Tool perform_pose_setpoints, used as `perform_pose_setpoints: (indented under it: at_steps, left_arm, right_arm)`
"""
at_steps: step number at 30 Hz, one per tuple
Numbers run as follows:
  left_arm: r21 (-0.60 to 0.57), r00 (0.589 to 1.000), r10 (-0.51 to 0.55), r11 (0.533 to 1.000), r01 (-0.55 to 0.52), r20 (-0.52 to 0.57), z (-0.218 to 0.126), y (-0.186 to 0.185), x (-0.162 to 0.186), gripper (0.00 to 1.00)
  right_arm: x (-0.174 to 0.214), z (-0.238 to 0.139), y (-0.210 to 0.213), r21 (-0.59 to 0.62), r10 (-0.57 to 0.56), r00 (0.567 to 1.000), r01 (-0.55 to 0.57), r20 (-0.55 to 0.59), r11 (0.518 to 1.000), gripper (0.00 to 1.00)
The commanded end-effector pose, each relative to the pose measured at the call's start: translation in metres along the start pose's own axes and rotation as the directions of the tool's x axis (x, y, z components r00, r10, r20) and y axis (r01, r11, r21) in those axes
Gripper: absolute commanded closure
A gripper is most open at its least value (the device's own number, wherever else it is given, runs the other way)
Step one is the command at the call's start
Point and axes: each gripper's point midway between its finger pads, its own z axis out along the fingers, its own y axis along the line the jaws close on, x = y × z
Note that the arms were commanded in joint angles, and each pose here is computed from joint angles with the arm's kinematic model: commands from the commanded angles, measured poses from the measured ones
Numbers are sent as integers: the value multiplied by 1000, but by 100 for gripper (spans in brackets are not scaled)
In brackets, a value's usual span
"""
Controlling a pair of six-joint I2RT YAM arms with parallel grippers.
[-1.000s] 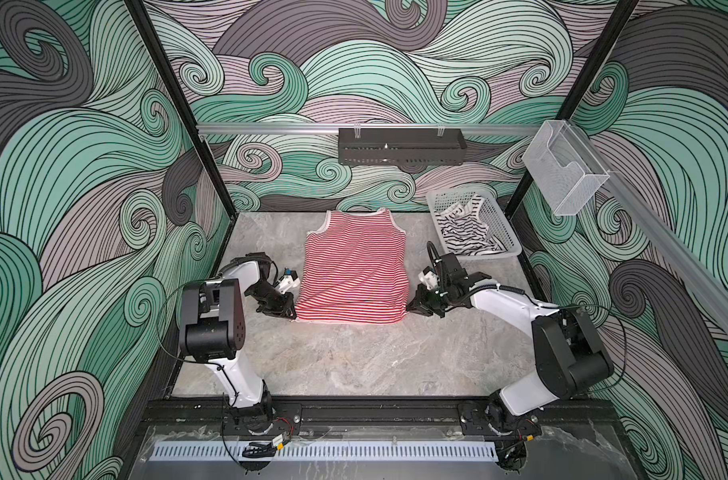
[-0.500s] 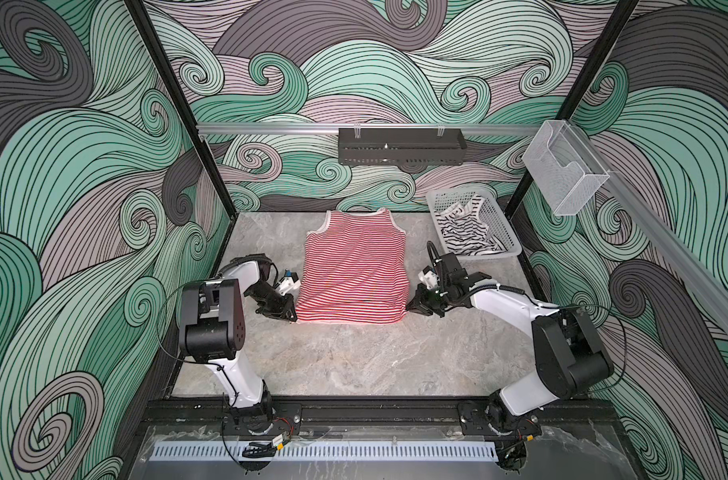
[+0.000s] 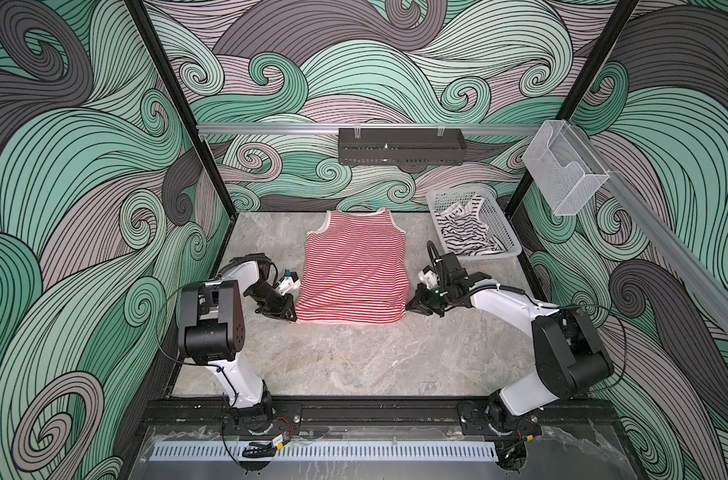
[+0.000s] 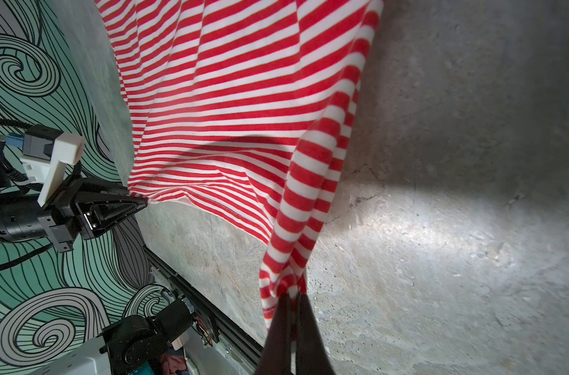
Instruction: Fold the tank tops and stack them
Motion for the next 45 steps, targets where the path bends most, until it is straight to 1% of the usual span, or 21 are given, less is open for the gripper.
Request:
perform_pose_setpoints:
  at_steps: [1,3,7,11,15,20,21,22,23,26,28,32,35,37,39,42,45]
  left_arm:
    - [-8,1000,19,1000,-19,3,-9,-6,3,72]
    - [-8,1000,20,1000,-20,2,-9,-6,3,70]
    - [-7,1000,20,1000,-20,1,-9,-6,4,70]
    - [-7,1000,16,1000,-16,-6,-7,-4,4,73]
    - [-12,1000,15,1000,-15,-12,-6,-3,6,82]
    - [-20,1000,18,1000,-19,-11,-8,-3,7,87]
    - [-16,1000,19,1000,-20,-10,-9,-3,6,90]
    - [-6,1000,22,1000,-22,-6,-11,-5,5,98]
    - [11,1000,24,1000,-24,-4,-13,-9,4,100]
    - [81,999,35,996,-37,18,-29,-24,0,100]
    - [117,998,44,992,-49,43,-45,-35,-5,100]
    - [191,993,62,978,-80,97,-84,-56,-16,100]
    - [235,992,79,967,-100,96,-101,-63,-16,100]
    - [255,993,69,963,-92,98,-110,-63,-19,100]
    - [287,989,52,954,-90,139,-128,-65,-24,100]
    - [321,975,31,942,-101,219,-161,-70,-36,100]
    - [340,954,29,931,-135,297,-198,-85,-47,100]
  right_arm:
    - [-1,0,-1,0,10,1000,-10,11,1000,100]
    - [-1,0,-1,-1,10,1000,-10,11,1000,100]
    - [-1,1,-1,0,11,1000,-11,7,1000,100]
    - [-2,1,-1,-2,10,1000,-10,8,1000,100]
    - [-1,1,-2,-2,11,1000,-11,7,1000,100]
    - [-2,3,-2,-1,11,1000,-11,6,1000,100]
    - [-2,3,-2,-1,11,1000,-11,6,1000,100]
    - [-2,2,-2,-1,10,1000,-10,6,1000,100]
    - [-2,2,-2,1,9,1000,-9,5,1000,100]
    - [-5,-5,0,3,1,1000,-1,19,1000,100]
    - [-10,-15,5,-1,-10,999,10,41,1000,100]
    - [-25,-53,13,0,-29,994,29,101,1000,100]
    - [-28,-77,4,11,-11,994,10,110,1000,100]
    - [-31,-92,2,-32,16,991,-12,135,999,100]
    - [-33,-110,7,-76,29,985,-16,169,997,100]
    - [-35,-137,22,-114,10,977,15,215,993,100]
    - [-37,-165,48,-166,-17,966,61,258,984,100]
